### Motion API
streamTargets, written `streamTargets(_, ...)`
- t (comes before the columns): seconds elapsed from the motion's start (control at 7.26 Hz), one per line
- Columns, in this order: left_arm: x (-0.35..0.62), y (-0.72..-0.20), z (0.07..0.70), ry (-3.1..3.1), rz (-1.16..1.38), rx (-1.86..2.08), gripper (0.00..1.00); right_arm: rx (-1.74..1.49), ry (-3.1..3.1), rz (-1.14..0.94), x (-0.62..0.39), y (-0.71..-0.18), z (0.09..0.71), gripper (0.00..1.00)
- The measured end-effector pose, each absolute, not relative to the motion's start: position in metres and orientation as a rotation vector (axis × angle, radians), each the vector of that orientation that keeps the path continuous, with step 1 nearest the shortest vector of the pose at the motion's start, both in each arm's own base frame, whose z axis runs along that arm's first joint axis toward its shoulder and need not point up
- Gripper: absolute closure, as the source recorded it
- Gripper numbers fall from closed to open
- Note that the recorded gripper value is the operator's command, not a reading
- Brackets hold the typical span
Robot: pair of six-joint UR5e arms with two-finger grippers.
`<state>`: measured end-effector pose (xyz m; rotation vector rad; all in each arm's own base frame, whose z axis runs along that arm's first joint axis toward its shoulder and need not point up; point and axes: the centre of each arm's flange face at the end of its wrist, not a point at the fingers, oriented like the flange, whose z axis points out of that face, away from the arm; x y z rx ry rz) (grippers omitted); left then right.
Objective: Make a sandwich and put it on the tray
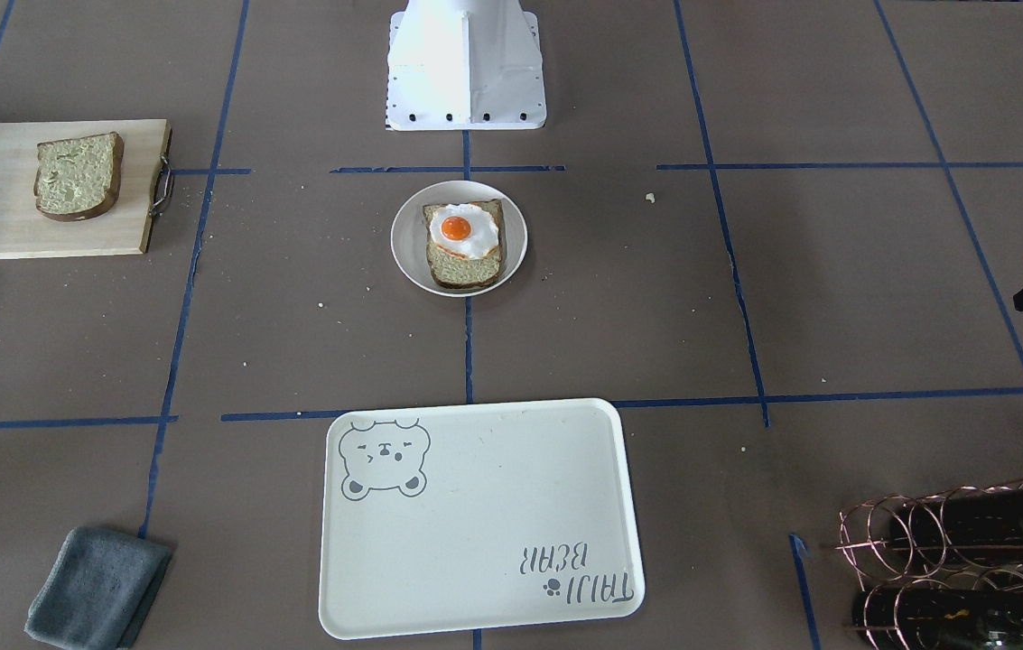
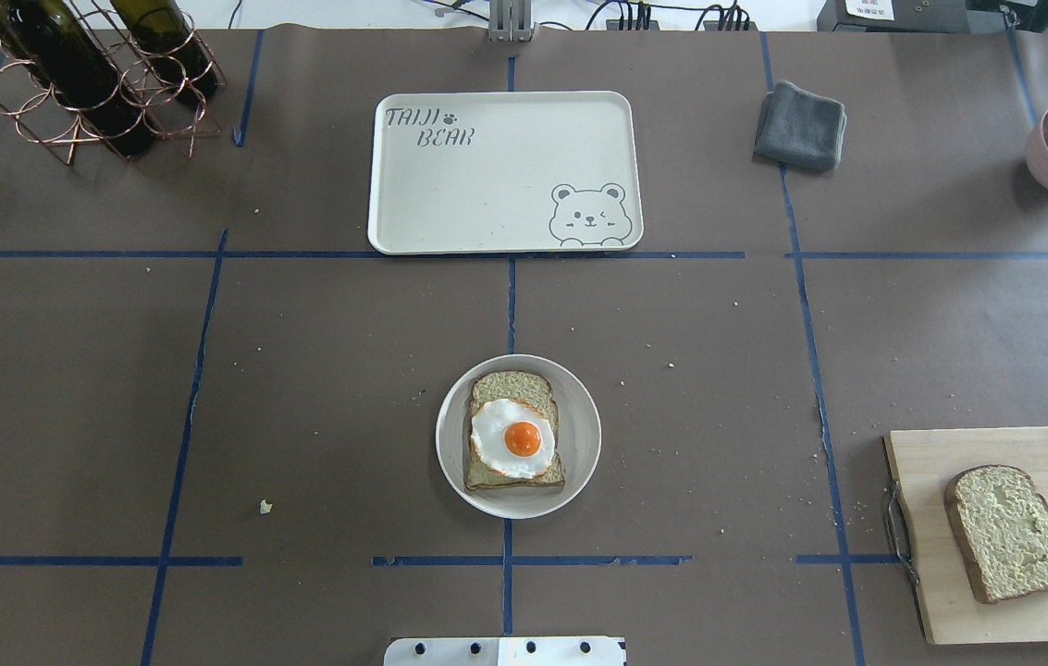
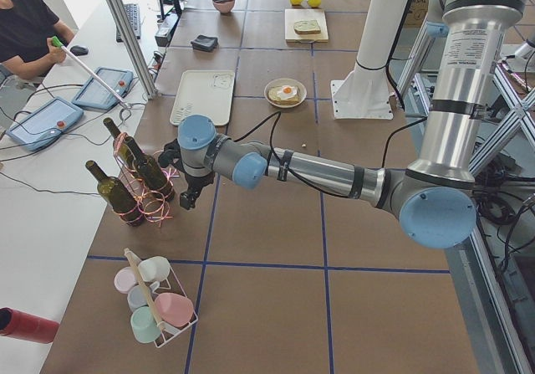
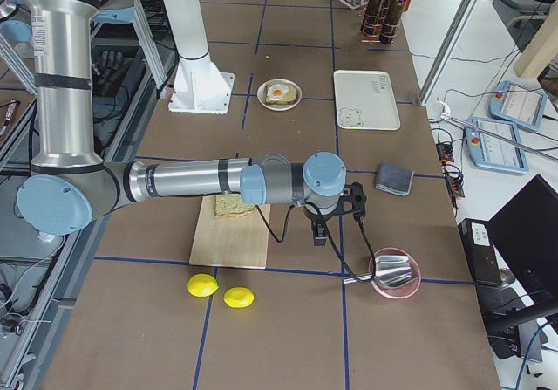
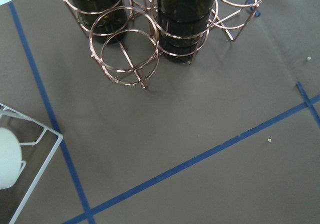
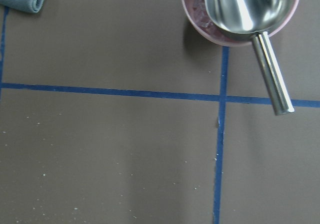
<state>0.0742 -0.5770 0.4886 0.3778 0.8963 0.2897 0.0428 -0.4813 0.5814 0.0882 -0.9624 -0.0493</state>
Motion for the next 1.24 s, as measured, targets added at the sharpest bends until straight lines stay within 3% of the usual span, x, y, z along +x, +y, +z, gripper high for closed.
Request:
streamTargets(0.41,0.173,-0.575,0.400,1.029,0.205,0.295,0.00,0.068,-0.940,-0.052,0.014,-0.452,0.576,0.00)
streamTargets(1.24,0.337,-0.494,0.266,1.104,-0.066,0.223,0.00,0.061,-0.956,0.084,-0.074,-0.372,0.595,0.00)
